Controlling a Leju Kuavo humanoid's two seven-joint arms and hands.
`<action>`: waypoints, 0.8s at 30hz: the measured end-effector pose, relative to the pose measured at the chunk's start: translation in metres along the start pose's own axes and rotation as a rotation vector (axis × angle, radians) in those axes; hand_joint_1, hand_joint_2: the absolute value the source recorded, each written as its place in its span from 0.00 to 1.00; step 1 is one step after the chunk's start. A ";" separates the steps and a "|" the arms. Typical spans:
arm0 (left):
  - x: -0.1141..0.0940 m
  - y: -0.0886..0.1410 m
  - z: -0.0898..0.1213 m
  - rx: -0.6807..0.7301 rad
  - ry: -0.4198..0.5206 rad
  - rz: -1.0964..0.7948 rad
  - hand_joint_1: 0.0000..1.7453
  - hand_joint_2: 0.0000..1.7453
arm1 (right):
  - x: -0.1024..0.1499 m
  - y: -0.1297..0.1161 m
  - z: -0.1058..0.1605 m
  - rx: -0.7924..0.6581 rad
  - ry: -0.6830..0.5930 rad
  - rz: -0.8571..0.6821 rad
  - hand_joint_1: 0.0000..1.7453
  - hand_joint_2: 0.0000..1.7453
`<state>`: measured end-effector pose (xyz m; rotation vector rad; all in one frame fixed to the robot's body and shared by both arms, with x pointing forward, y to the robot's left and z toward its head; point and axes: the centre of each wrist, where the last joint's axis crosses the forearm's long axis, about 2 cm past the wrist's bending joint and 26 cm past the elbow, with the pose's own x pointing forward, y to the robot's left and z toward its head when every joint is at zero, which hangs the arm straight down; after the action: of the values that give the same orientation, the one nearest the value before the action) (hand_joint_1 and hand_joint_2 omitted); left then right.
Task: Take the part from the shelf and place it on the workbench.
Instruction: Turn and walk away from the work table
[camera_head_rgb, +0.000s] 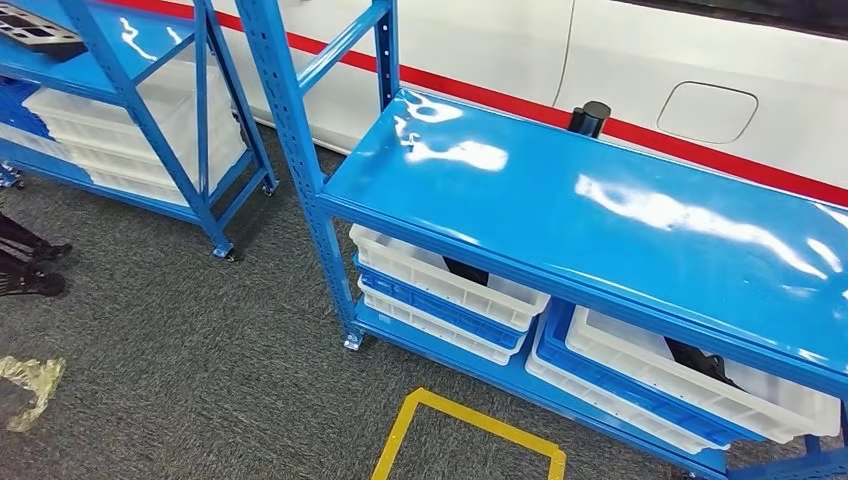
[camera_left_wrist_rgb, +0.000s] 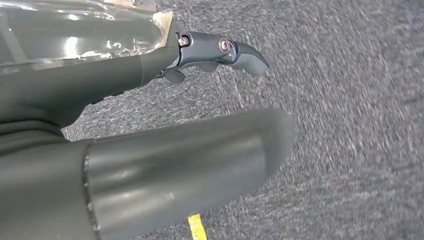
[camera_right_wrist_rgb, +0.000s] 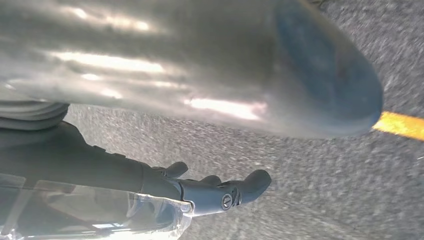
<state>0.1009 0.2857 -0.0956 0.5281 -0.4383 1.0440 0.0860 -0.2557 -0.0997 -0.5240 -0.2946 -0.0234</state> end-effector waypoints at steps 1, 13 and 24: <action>0.000 0.000 0.000 -0.001 0.001 -0.001 0.00 0.00 | 0.000 0.000 0.000 -0.001 -0.001 0.000 0.00 0.00; -0.001 -0.001 0.001 -0.006 0.004 -0.002 0.00 0.00 | -0.001 -0.002 -0.001 -0.001 -0.004 -0.005 0.00 0.00; 0.002 -0.001 0.000 -0.003 0.002 0.006 0.00 0.00 | -0.003 -0.003 -0.001 -0.023 -0.027 0.062 0.00 0.00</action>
<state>0.1029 0.2868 -0.0952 0.5232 -0.4401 1.0493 0.0829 -0.2594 -0.1003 -0.5560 -0.3051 0.0404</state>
